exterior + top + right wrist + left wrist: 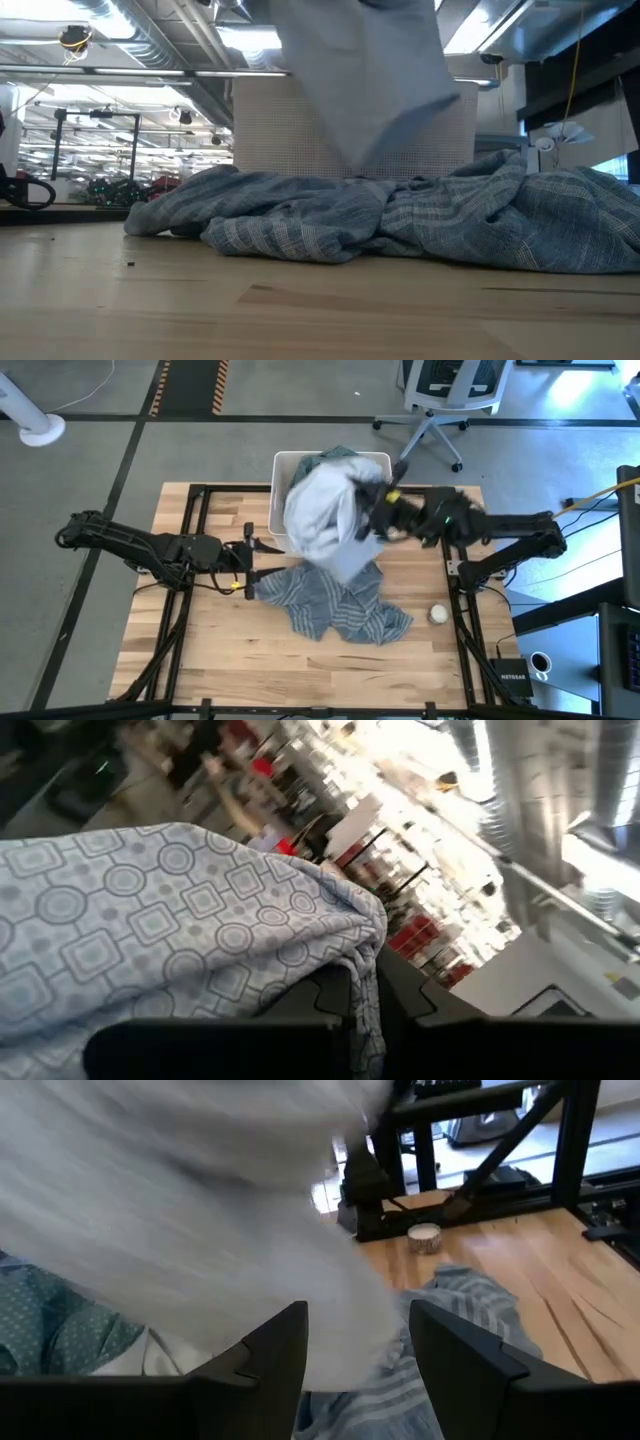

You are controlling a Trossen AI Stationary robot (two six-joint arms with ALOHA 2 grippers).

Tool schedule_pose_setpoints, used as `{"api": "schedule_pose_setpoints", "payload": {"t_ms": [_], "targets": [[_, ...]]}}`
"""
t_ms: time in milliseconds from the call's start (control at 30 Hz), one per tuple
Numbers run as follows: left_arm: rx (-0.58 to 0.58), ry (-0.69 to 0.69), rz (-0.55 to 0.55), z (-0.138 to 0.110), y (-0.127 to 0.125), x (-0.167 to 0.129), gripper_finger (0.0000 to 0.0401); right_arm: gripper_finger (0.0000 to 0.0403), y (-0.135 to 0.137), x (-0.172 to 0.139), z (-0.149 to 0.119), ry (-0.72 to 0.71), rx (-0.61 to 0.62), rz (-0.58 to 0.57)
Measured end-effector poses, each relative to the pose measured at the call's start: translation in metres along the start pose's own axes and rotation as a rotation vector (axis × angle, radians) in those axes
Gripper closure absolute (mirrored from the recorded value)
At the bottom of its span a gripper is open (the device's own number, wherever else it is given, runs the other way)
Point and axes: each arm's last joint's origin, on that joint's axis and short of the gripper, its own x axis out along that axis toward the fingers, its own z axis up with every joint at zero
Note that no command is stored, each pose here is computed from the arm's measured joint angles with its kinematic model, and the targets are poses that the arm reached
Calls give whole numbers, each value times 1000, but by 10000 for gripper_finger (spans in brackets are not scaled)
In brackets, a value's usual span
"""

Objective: Sort clothes
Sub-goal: Put the white pattern shirt into the white bin

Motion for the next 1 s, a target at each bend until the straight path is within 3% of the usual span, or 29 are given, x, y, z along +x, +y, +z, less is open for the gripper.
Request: {"api": "schedule_pose_setpoints", "payload": {"t_ms": [333,567,733,1000], "targets": [[-7,13,-2,-1,0,-1,230,381,-101,15,22,-130,66,-225],[5,12,-1,-1,0,-1,230,380,-149,25,33,-212,91,-373],[16,11,-1,-1,0,-1,230,379,-150,42,24,-163,40,-363],[12,16,-1,-1,0,-1,230,378,-119,84,-28,178,-78,-119]]}}
